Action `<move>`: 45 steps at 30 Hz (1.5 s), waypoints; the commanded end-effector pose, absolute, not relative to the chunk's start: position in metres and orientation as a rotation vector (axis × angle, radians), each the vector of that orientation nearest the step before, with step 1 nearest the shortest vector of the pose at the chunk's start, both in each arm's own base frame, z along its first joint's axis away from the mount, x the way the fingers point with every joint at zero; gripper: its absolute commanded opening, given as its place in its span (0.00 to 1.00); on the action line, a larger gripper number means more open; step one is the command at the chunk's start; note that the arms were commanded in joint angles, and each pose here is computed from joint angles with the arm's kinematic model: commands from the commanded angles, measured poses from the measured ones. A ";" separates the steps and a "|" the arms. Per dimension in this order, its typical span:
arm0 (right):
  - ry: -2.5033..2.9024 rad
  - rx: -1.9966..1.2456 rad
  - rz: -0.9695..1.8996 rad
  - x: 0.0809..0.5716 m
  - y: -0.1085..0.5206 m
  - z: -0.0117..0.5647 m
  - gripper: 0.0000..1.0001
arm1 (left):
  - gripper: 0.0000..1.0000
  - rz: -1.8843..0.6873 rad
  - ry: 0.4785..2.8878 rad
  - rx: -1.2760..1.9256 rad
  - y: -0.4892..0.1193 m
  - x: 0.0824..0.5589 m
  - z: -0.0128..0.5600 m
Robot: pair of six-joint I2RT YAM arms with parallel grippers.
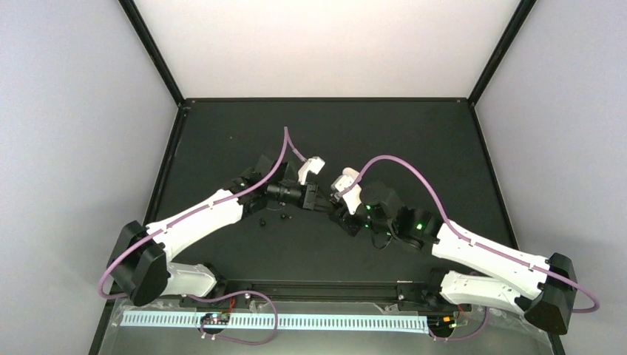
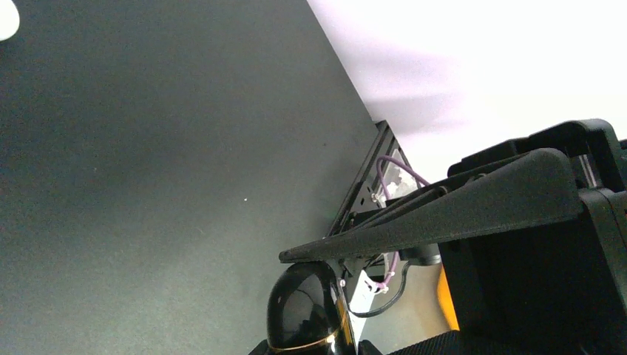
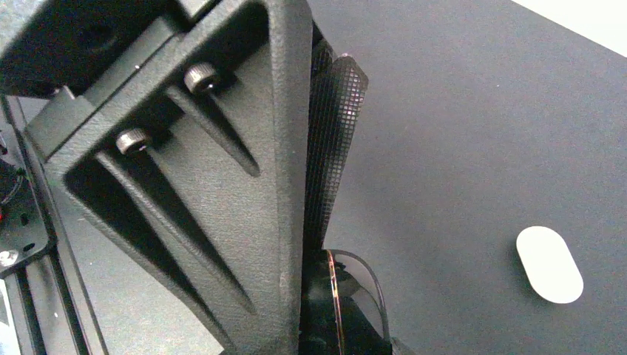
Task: Insert the wireless bluetooth earbuds into the charging case
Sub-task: Pick up the charging case at the center of the board.
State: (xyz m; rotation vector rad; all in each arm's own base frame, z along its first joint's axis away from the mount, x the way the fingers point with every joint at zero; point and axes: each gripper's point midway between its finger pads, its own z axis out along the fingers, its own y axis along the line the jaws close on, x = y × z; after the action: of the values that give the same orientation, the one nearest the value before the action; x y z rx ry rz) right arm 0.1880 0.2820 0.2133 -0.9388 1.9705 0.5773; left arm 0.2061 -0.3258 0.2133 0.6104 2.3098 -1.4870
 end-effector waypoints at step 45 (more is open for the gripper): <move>1.631 -0.919 1.220 0.131 0.310 0.396 0.87 | 0.01 -1.331 0.879 0.935 -0.223 0.096 0.405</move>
State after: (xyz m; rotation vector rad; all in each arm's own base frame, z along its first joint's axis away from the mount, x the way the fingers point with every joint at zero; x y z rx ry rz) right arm 0.1420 0.3078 0.3810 -0.8433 1.6920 1.1834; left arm 0.1237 -0.2232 0.3888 0.7944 1.0508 -1.3481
